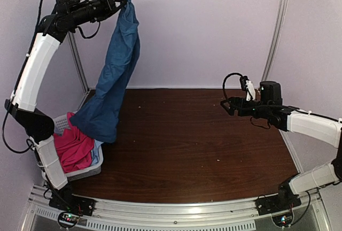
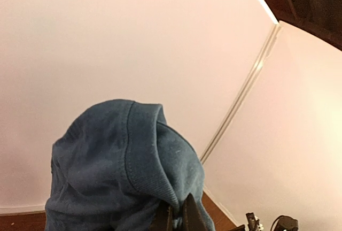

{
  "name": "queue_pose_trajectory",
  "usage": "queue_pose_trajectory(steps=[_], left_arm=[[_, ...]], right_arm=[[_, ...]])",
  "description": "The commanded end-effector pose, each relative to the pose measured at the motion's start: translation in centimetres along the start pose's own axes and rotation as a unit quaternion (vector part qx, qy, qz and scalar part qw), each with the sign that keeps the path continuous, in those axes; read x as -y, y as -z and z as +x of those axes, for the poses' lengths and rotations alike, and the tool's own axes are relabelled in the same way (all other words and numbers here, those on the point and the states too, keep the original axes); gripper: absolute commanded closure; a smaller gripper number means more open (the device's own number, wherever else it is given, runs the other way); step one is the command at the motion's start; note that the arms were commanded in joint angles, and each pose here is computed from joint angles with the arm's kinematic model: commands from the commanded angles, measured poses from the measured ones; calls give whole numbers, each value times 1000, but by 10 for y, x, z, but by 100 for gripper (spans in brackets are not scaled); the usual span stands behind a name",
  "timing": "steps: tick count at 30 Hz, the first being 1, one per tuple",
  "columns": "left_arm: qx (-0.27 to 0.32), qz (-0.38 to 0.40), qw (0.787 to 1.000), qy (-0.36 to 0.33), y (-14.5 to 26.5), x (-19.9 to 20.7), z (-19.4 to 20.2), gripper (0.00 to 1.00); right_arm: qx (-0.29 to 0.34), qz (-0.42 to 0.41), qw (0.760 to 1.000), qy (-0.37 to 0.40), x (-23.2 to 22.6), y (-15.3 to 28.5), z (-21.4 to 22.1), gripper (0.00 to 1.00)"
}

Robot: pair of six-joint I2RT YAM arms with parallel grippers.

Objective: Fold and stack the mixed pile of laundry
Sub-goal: Place the crumpled T-shirt at the center of the board, then pick up the crumpled T-shirt from the center of the board.

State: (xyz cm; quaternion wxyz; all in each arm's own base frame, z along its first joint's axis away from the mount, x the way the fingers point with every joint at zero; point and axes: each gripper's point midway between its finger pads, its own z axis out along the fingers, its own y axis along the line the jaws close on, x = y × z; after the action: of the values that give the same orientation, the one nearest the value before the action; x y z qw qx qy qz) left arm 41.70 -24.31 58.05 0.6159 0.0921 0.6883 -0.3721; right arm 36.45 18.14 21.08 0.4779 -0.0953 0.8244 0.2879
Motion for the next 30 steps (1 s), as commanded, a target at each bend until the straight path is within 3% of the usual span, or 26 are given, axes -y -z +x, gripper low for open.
queue_pose_trajectory(steps=[1, 7, 11, 14, 15, 17, 19, 22, 24, 30], left_arm=[[65, 173, 983, -10, -17, 87, -17, 100], [-55, 279, 959, -6, -47, 152, 86, 100], [-154, 252, 955, -21, -67, 141, 169, 97], [-243, 213, 945, -53, -76, 109, 237, 34], [-271, 193, 940, -72, -75, 96, 257, 20], [-317, 144, 932, -99, -66, 67, 290, 11], [-315, 110, 935, -116, -56, 46, 301, 3], [-310, 76, 944, -86, -43, 11, 311, 2], [-325, 21, 944, -49, -43, -37, 325, 2], [-383, -124, 915, -10, -47, -143, 386, 11]], right_arm=[[29, 2, 1000, 0, 1, 19, -25, 0], [36, 13, 999, -5, 9, 27, -29, 0], [36, 27, 999, -13, 15, 30, -24, 0], [35, 60, 997, -20, 26, 36, -21, 0], [35, 73, 996, -22, 30, 41, -19, 0], [41, 91, 995, -25, 35, 51, -15, 0], [42, 101, 994, -24, 38, 59, -9, 0], [14, 97, 995, -24, 39, 55, 4, 0], [-15, 80, 996, -31, 37, 45, 17, 0], [-77, 29, 996, -41, 18, 6, 44, 6]])
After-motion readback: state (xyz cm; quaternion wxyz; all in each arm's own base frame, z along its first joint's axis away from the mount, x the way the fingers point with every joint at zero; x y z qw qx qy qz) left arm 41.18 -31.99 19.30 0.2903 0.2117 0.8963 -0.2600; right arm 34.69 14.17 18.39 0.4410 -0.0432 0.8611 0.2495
